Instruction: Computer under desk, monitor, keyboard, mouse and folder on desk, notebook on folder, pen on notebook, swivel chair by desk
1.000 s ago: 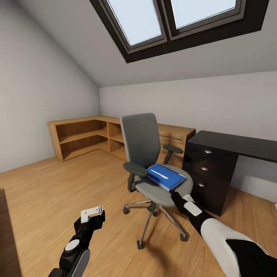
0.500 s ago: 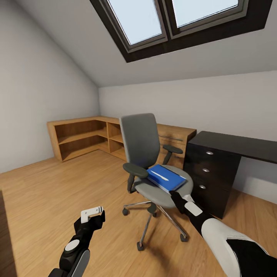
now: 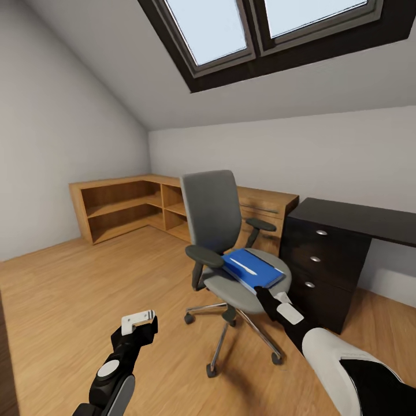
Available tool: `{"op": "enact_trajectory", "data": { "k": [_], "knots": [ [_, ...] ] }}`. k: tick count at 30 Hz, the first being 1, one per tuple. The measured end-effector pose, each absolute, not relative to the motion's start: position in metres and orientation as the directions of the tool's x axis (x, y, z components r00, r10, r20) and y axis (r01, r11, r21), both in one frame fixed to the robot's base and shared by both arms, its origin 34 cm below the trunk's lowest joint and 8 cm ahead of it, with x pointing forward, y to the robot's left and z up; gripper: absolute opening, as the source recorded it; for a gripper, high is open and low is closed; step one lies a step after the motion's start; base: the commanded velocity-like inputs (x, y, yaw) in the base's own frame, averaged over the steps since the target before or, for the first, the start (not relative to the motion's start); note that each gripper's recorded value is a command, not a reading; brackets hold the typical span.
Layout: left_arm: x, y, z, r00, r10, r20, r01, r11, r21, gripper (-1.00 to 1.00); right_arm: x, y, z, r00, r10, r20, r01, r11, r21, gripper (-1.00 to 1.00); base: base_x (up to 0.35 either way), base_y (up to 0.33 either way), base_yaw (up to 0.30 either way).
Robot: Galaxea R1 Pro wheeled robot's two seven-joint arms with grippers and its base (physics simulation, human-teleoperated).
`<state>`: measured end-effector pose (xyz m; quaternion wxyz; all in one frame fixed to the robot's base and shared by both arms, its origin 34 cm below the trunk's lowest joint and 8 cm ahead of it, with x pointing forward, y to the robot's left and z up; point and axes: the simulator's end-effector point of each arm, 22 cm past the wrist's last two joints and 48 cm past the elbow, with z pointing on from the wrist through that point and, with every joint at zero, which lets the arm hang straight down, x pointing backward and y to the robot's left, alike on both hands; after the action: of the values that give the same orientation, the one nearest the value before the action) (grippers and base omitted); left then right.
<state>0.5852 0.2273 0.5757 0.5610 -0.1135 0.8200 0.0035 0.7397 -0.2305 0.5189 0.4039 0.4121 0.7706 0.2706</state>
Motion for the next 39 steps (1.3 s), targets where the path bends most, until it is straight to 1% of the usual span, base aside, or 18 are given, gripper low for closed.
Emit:
{"op": "enact_trajectory", "data": {
  "k": [8,18,21,28,39],
  "knots": [
    [0.5852,0.2271,0.5757,-0.345,-0.182,-0.921,-0.19,0.974,-0.122,1.0,0.7396,-0.2296,0.5189,-0.334,0.853,-0.4,0.416,0.515,0.75,1.0,0.237,0.197,0.0],
    [0.5853,0.2272,0.5753,-0.345,-0.182,-0.921,-0.19,0.974,-0.121,1.0,0.7402,-0.2293,0.5193,-0.332,0.855,-0.398,0.415,0.512,0.752,1.0,0.03,0.024,0.0],
    [0.5853,0.2272,0.5753,-0.345,-0.182,-0.921,-0.19,0.974,-0.121,1.0,0.7403,-0.2292,0.5193,-0.332,0.855,-0.399,0.415,0.512,0.752,1.0,-0.009,-0.085,0.0],
    [0.5855,0.2275,0.5754,-0.345,-0.182,-0.921,-0.191,0.974,-0.121,1.0,0.7403,-0.2294,0.5193,-0.332,0.855,-0.399,0.415,0.512,0.752,1.0,-0.057,-0.245,0.0],
    [0.5853,0.2276,0.5752,-0.345,-0.181,-0.921,-0.191,0.974,-0.12,1.0,0.7405,-0.2315,0.5196,-0.328,0.855,-0.402,0.416,0.513,0.751,1.0,-0.003,-0.048,0.0]
  ]
}}
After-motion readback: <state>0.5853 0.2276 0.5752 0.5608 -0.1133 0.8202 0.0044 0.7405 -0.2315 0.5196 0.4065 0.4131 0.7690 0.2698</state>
